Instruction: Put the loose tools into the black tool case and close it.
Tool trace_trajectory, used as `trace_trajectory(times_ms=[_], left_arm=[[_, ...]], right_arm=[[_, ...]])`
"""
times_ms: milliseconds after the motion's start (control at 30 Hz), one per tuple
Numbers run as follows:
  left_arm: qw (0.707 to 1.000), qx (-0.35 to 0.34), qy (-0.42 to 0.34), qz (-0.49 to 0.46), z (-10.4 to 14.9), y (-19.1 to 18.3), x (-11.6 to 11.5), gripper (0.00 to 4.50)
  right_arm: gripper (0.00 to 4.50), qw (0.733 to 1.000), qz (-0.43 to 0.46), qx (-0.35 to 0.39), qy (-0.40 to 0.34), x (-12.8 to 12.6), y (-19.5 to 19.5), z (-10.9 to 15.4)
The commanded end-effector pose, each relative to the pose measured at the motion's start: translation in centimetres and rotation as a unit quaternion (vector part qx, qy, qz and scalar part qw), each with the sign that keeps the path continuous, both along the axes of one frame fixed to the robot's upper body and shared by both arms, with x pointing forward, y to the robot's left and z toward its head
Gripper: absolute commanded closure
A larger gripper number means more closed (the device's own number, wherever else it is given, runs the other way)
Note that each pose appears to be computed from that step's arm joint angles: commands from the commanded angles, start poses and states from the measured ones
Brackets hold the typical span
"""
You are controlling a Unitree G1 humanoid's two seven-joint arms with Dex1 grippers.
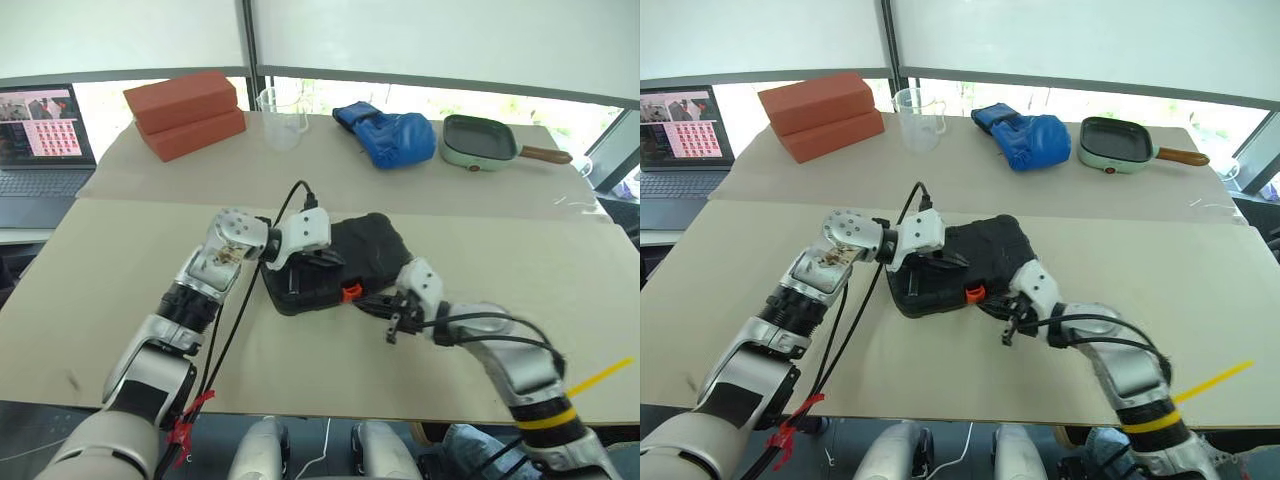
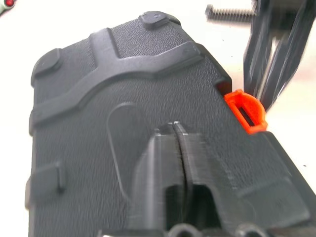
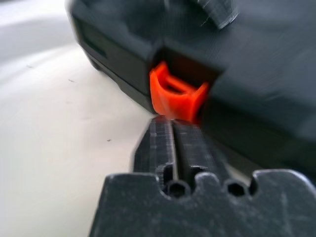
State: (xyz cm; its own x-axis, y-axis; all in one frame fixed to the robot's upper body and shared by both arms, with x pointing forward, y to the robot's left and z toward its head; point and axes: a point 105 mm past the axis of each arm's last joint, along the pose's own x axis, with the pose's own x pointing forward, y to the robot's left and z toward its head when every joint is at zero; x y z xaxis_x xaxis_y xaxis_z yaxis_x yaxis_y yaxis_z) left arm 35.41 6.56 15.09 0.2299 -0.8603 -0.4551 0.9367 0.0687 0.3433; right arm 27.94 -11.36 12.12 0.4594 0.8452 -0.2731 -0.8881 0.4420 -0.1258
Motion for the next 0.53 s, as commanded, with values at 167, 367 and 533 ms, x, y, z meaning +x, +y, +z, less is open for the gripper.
trace_trajectory(times_ms=[167,367,533], left_arm=[[0.987,-0.007,0.127,0.102,2.3,13.1,-6.8,1.33],[0.966,-0.036,0.164,0.199,5.1,18.1,-11.5,0.01],[0.96,-0.054,0.144,0.236,5.4,19.0,-11.8,0.01]], right_arm=[[1.38,0.996,0.078,-0.018,0.026,-4.7,-7.7,7.8],[0.28,0.992,0.098,-0.028,0.07,-5.8,-10.7,9.6],[0.28,0.992,0.099,-0.023,0.07,-5.3,-10.7,9.4]])
